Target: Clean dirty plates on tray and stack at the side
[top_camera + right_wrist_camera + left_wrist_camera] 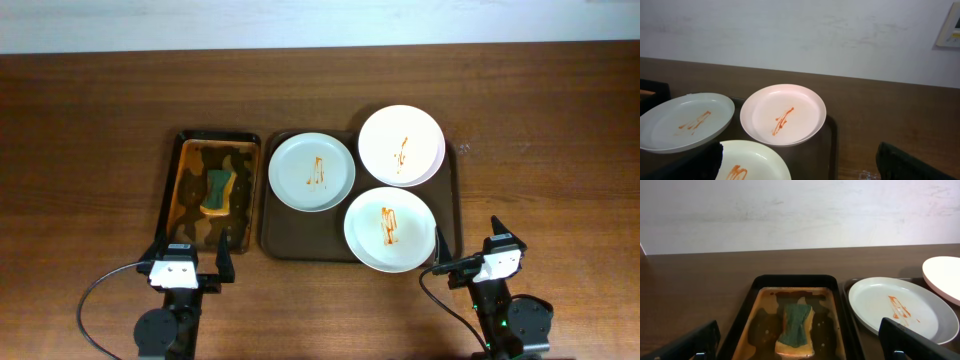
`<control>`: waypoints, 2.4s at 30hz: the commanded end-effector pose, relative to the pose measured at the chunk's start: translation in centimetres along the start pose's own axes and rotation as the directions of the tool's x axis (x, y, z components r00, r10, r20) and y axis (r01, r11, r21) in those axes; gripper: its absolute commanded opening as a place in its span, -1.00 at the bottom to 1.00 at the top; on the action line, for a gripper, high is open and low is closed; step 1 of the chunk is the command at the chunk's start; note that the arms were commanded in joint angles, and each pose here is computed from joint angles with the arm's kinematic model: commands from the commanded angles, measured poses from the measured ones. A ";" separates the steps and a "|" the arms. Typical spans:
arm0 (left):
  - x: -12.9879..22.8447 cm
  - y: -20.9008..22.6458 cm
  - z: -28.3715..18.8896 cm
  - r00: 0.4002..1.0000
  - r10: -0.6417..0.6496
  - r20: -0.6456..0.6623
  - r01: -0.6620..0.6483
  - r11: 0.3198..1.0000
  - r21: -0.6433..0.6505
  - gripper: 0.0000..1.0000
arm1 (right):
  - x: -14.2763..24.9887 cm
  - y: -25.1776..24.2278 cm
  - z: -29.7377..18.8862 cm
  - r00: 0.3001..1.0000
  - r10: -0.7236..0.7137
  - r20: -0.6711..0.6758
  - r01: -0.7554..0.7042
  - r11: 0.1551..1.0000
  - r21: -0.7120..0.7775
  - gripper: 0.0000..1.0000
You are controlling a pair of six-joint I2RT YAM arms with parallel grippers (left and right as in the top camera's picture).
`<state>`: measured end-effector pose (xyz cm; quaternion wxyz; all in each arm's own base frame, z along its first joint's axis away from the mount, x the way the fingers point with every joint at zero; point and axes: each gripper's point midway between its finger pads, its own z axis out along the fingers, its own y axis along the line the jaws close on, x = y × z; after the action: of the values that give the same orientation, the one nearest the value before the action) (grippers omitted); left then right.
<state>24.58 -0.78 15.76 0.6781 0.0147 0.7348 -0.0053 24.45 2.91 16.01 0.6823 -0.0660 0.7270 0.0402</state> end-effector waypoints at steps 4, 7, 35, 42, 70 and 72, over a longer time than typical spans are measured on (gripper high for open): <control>0.2 -0.1 0.0 1.000 0.005 -0.001 -0.005 1.000 0.003 0.99 | 0.3 0.0 0.0 1.000 -0.006 -0.006 0.006 1.000 0.000 0.97; 0.2 -0.1 0.0 1.000 0.005 -0.001 -0.005 1.000 0.002 0.99 | 0.3 0.0 0.0 1.000 -0.006 -0.006 0.006 1.000 0.000 0.97; -0.2 -0.1 0.0 1.000 -0.027 0.013 0.026 1.000 0.003 0.99 | 0.2 0.1 0.0 1.000 -0.006 -0.004 0.006 1.000 -0.004 0.97; -0.8 0.1 -0.6 0.998 -0.024 -0.065 0.024 1.000 -0.007 0.99 | -1.0 0.1 -0.2 0.997 0.079 0.012 -0.079 0.997 -0.003 0.97; -3.6 1.1 10.2 0.623 -0.052 -0.780 0.049 0.998 -0.027 0.71 | -1.1 2.9 1.9 0.595 0.158 -0.788 -0.289 0.957 -0.026 0.97; -2.0 1.2 12.9 0.579 -0.053 -0.813 0.050 0.998 -0.030 0.67 | -0.4 2.9 2.1 0.572 0.159 -0.805 -0.292 0.956 -0.019 0.98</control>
<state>34.55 -0.24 18.09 0.2873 -0.0046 0.9577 -0.0143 25.62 5.71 15.99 0.2733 -0.0347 0.9510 0.1402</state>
